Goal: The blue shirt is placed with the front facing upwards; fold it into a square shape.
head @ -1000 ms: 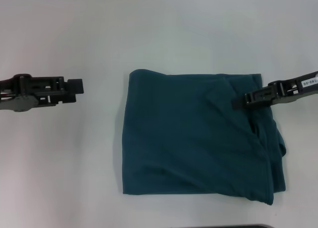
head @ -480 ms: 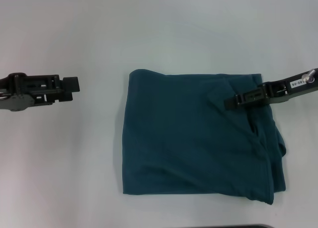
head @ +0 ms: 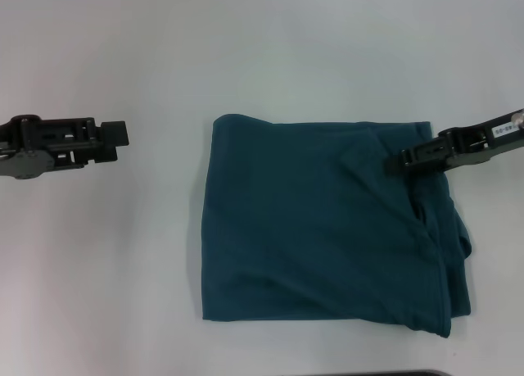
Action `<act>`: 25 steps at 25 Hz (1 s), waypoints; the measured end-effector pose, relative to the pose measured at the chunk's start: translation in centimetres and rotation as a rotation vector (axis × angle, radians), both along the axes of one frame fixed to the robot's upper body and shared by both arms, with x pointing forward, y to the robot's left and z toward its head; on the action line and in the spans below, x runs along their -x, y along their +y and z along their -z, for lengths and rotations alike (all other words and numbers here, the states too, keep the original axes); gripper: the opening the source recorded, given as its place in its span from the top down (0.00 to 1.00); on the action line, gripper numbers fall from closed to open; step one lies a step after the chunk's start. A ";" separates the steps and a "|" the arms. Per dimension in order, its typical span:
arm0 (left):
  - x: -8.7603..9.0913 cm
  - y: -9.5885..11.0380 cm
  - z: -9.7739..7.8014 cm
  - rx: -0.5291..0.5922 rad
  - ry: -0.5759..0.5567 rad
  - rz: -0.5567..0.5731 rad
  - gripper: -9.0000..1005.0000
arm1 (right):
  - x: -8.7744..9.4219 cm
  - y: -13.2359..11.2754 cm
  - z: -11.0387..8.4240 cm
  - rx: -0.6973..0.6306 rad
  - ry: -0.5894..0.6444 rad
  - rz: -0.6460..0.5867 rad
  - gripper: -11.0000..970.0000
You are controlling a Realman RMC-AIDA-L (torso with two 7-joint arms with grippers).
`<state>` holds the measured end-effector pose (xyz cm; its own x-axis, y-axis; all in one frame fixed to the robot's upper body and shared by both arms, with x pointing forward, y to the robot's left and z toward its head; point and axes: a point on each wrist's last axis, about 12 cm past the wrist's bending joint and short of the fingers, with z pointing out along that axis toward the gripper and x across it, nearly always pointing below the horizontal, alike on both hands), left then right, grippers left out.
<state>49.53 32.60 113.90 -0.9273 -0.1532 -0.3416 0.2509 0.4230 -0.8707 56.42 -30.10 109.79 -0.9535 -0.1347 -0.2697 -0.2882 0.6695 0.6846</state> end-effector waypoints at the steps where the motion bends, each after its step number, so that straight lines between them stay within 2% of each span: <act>1: 0.0 0.0 0.0 0.000 0.000 -0.001 0.42 | 0.0 -0.2 -0.1 0.003 0.003 0.004 0.13; 6: 0.0 0.0 0.0 0.000 0.000 -0.003 0.42 | 0.0 -0.8 -0.2 0.011 0.012 0.017 0.13; 21: 0.1 0.1 0.1 -0.002 -0.002 -0.007 0.42 | 0.8 0.0 1.1 -0.010 0.064 0.031 0.13; 25: 0.0 -0.1 0.2 0.000 -0.003 -0.004 0.42 | 0.5 -0.3 1.2 0.000 0.044 0.062 0.13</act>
<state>49.50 32.54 113.74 -0.9255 -0.1572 -0.3446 0.2518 0.4241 -0.8699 55.92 -30.36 108.60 -0.9709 -0.0751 -0.2273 -0.2158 0.6853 0.6956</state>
